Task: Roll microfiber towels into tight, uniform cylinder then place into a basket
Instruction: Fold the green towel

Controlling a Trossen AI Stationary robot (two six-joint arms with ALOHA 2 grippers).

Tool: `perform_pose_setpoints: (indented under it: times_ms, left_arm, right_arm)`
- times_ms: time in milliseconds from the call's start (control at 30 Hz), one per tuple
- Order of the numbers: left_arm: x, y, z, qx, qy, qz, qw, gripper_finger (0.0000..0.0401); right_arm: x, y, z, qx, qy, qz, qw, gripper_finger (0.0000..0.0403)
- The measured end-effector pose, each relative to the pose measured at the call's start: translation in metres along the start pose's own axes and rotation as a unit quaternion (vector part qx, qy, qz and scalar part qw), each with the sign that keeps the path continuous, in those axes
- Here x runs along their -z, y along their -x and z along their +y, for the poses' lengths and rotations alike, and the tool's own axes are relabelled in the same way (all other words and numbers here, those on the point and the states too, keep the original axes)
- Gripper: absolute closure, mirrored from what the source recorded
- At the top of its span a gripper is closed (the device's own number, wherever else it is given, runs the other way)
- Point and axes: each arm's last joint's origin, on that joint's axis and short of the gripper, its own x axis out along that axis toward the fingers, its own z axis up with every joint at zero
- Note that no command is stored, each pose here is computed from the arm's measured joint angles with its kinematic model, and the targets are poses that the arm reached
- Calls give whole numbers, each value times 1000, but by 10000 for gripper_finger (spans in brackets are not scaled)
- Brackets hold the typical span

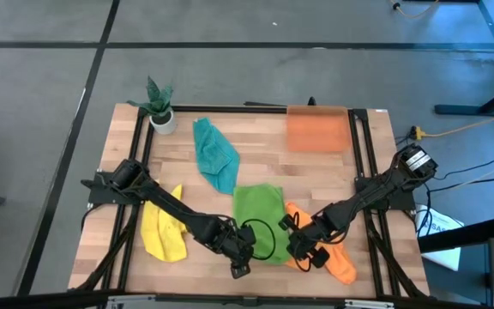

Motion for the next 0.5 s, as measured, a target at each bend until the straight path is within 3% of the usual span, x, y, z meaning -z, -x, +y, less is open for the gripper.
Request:
perform_pose_setpoints:
  times_ms: [500]
  left_arm:
    - [-1,4,5,-15,73,10,997,401]
  right_arm:
    - [4,0,-7,-24,-110,10,994,394]
